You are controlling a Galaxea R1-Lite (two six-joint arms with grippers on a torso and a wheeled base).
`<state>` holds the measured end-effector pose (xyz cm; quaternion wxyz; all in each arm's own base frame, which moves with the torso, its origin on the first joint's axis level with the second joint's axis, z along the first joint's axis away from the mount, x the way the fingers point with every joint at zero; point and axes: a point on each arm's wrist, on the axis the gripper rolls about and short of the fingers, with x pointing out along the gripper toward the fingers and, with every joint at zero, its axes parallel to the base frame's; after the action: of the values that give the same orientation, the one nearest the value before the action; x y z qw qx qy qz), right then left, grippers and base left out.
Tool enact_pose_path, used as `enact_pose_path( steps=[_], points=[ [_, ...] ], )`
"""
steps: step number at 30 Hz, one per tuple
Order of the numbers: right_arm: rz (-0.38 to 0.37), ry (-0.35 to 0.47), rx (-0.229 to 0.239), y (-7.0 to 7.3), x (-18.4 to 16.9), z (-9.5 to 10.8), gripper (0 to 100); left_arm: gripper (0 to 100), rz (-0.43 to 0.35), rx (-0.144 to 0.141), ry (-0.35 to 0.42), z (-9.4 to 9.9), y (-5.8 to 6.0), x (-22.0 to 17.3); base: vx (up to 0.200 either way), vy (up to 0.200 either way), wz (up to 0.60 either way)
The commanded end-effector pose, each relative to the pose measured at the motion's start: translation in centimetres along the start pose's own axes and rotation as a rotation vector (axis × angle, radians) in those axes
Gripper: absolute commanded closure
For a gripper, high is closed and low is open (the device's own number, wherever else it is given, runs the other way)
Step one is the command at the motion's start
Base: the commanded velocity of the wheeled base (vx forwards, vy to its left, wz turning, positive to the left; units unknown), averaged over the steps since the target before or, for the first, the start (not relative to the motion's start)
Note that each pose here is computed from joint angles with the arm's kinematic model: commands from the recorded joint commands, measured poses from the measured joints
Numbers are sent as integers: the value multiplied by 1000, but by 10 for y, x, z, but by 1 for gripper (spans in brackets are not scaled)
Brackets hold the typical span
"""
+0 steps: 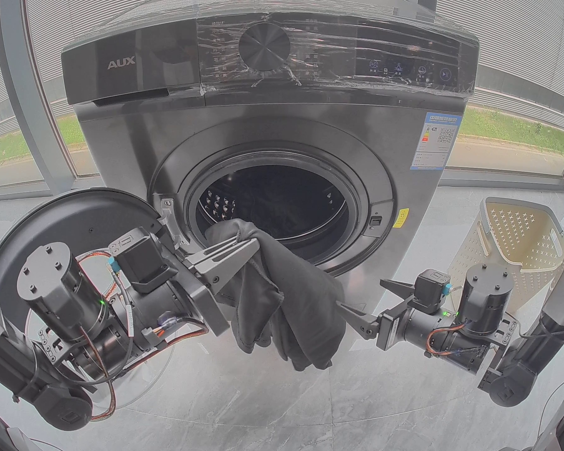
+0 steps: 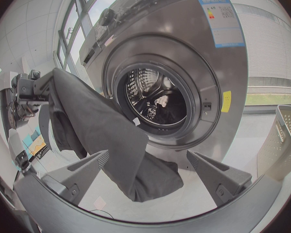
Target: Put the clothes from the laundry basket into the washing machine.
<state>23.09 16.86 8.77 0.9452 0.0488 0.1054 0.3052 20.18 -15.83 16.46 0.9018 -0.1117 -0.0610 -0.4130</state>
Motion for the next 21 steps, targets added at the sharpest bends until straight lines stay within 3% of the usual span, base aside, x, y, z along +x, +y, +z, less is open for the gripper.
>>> enact_pose_path(
  steps=[1, 7, 14, 15, 16, 21],
  points=[
    [-14, 77, 7, -12, 1, -19, 0, 100, -6, 1, -8, 3, -1, -2, 0, 0, 0],
    [96, 74, 15, -10, 8, -37, 0, 100, -9, 1, -6, 2, -1, -2, 0, 0, 0],
    [156, 118, 32, -6, 13, -48, 0, 100, -8, 2, -1, 2, -1, -3, 0, 0, 0],
    [180, 124, 52, -3, 14, -49, 0, 100, -8, 2, 0, 1, -1, -3, 0, 0, 0],
    [242, 127, 105, 5, 17, -47, 0, 100, -7, 1, 5, 0, -1, -4, 0, 0, 0],
    [324, 116, 154, 13, 23, -42, 0, 100, -6, 0, 8, 0, -1, -5, 0, 0, 0]
  ],
)
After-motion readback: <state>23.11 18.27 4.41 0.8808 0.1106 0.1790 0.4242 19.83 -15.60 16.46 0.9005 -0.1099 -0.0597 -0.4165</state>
